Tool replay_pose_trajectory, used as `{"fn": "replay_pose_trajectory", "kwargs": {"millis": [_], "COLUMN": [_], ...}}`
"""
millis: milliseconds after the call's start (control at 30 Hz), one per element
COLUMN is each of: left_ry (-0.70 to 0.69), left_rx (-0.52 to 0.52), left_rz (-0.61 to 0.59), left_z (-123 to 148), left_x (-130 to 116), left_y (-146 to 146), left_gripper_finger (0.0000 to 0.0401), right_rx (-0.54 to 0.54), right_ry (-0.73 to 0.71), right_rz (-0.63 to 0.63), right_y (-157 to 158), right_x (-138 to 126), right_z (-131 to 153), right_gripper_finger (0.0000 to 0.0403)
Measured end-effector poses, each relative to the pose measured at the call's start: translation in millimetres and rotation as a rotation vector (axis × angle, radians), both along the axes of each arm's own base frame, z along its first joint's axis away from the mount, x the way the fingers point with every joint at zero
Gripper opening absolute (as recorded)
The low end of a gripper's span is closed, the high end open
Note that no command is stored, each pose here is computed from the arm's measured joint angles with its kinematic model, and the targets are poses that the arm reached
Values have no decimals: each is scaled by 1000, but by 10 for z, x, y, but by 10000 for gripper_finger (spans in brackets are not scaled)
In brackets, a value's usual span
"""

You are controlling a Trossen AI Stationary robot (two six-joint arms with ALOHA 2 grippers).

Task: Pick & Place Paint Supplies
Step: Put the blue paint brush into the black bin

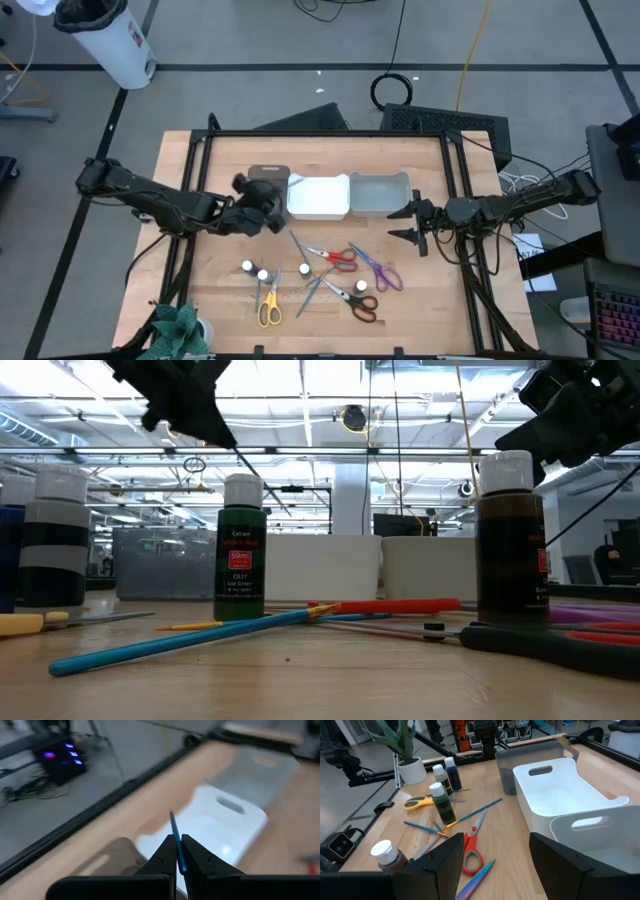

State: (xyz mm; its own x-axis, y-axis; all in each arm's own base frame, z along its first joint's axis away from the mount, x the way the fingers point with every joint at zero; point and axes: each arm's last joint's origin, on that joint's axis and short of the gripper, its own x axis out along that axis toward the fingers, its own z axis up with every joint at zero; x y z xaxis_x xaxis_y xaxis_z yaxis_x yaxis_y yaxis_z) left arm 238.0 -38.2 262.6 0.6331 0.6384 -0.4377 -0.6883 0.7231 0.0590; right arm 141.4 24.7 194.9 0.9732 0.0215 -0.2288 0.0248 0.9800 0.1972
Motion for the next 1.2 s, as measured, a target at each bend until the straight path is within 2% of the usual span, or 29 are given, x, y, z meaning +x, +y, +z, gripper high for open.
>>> {"fn": "replay_pose_trajectory", "kwargs": {"millis": [300, 500, 633, 767, 1100, 1200], "left_ry": [75, 101, 149, 181, 247, 260], "left_rx": [-59, -134, -204, -264, -323, -343], "left_rz": [219, 258, 263, 297, 356, 360], "left_z": [-149, -198, -233, -305, -429, -444], "left_x": [-298, -394, -412, -359, -262, -254], "left_y": [88, 56, 65, 106, 229, 243], "left_gripper_finger": [8, 8, 9, 29, 43, 59], "right_rx": [-5, -2, -2, -2, -5, -6], "right_ry": [0, 0, -1, -1, 0, 1], "right_rz": [1, -2, -3, -3, -3, -3], "right_y": [0, 0, -1, -1, -1, -1], "right_x": [0, 0, 1, 1, 0, 0], "right_z": [0, 0, 0, 0, 0, -2], "right_gripper_finger": [210, 206, 206, 205, 205, 205]}}
